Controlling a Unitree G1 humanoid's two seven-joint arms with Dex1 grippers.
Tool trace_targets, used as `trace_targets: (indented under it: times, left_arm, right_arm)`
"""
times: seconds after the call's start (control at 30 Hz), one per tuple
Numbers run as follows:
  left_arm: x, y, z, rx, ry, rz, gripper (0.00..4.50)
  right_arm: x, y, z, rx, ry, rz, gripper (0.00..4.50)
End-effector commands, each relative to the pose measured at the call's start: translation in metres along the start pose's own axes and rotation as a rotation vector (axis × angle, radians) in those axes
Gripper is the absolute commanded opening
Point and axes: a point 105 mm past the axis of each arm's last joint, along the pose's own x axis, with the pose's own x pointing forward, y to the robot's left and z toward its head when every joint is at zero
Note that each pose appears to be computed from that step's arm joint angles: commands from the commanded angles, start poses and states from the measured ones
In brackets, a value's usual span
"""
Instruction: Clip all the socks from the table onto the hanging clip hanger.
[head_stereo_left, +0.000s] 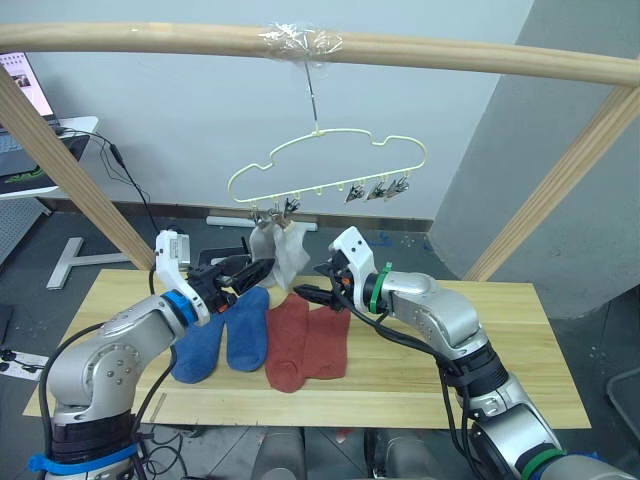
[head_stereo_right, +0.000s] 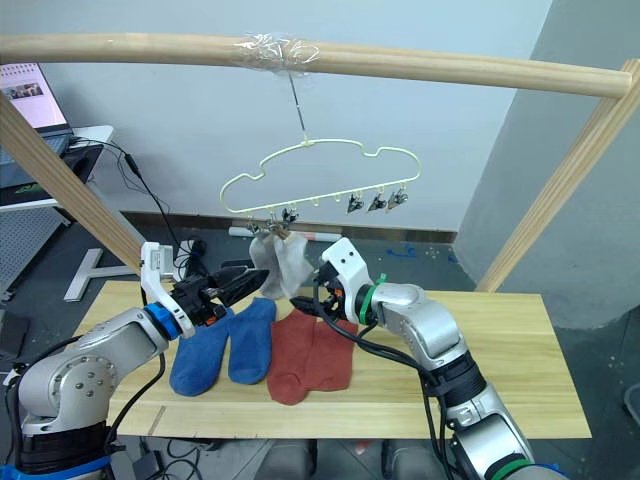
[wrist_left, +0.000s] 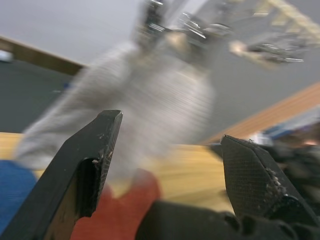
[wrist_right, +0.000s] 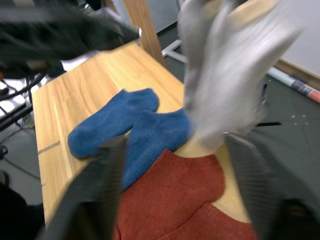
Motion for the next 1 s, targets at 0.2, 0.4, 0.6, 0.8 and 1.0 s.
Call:
trace_targets:
  times: [0.2,0.4,0.6,0.8,1.0]
  left_arm:
    - [0.004,-0.034,0.003,0.371,-0.09,-0.12,3.61]
    - [0.038,-0.048,-0.003,0.451,-0.22,-0.107,3.04]
    - [0.054,-0.041,-0.01,0.507,-0.211,-0.05,1.54]
    - [0.091,-0.034,0.005,0.574,-0.266,0.021,1.54]
    - [0.109,-0.019,0.022,0.536,-0.324,0.158,1.54]
  right_arm:
    - [-0.037,0.001,0.017,-0.115,-0.088,-0.044,4.44]
    - [-0.084,0.008,0.047,-0.183,-0.192,-0.078,4.5]
    - [-0.089,0.001,0.049,-0.168,-0.197,-0.135,4.5]
    - [-0.089,-0.009,0.054,-0.165,-0.215,-0.21,4.5]
    - [-0.097,-0.017,0.054,-0.156,-0.215,-0.262,4.5]
